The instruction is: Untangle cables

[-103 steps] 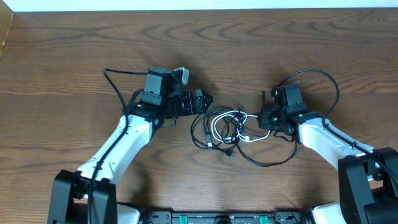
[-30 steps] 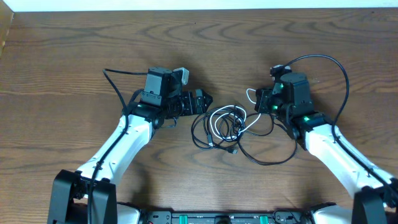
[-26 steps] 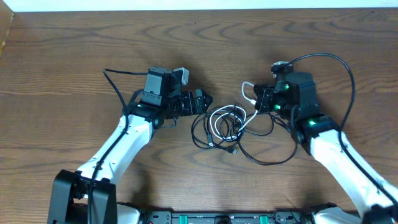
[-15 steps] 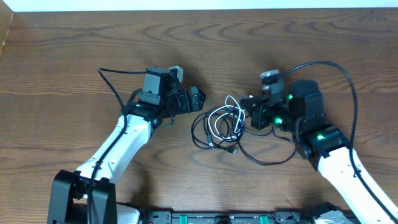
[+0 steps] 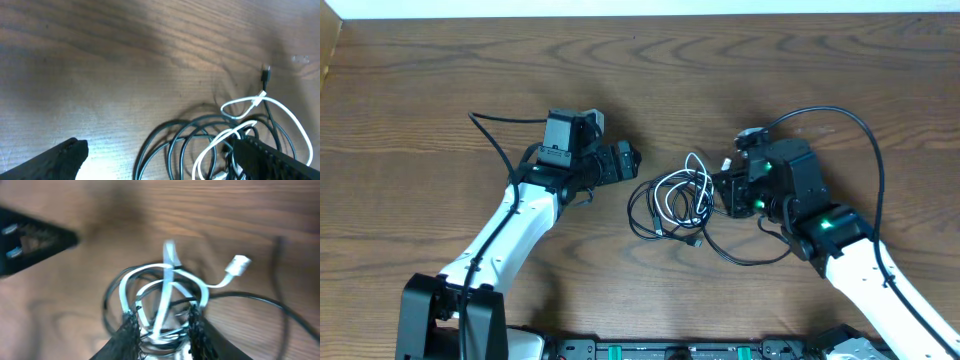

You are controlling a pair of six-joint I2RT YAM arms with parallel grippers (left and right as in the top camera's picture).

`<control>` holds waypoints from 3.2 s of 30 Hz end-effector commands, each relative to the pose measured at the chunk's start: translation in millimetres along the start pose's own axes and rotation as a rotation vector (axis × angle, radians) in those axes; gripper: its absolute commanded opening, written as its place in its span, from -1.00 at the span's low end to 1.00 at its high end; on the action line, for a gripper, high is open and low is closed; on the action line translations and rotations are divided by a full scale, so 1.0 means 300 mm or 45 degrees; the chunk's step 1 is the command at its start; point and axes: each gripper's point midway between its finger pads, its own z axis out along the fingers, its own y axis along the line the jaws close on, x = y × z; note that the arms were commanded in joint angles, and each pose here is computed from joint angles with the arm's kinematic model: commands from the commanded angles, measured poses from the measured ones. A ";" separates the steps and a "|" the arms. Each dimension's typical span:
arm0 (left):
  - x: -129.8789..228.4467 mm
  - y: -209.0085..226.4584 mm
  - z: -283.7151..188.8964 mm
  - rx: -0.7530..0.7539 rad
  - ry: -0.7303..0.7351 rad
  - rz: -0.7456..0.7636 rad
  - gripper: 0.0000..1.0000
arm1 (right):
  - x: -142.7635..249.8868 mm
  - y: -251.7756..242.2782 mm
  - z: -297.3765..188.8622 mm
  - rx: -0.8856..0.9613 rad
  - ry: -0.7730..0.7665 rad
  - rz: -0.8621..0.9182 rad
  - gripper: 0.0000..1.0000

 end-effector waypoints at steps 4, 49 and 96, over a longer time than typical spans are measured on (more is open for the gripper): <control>-0.012 0.002 -0.009 -0.012 -0.015 -0.011 0.98 | 0.040 -0.125 0.091 0.186 0.072 0.081 -0.48; -0.012 0.002 -0.009 -0.012 -0.015 -0.011 0.99 | 0.303 -0.151 0.437 -0.180 0.417 -0.152 -0.58; -0.012 0.002 -0.009 -0.012 -0.015 -0.011 0.98 | 0.122 -0.359 0.407 0.439 0.395 0.086 -0.65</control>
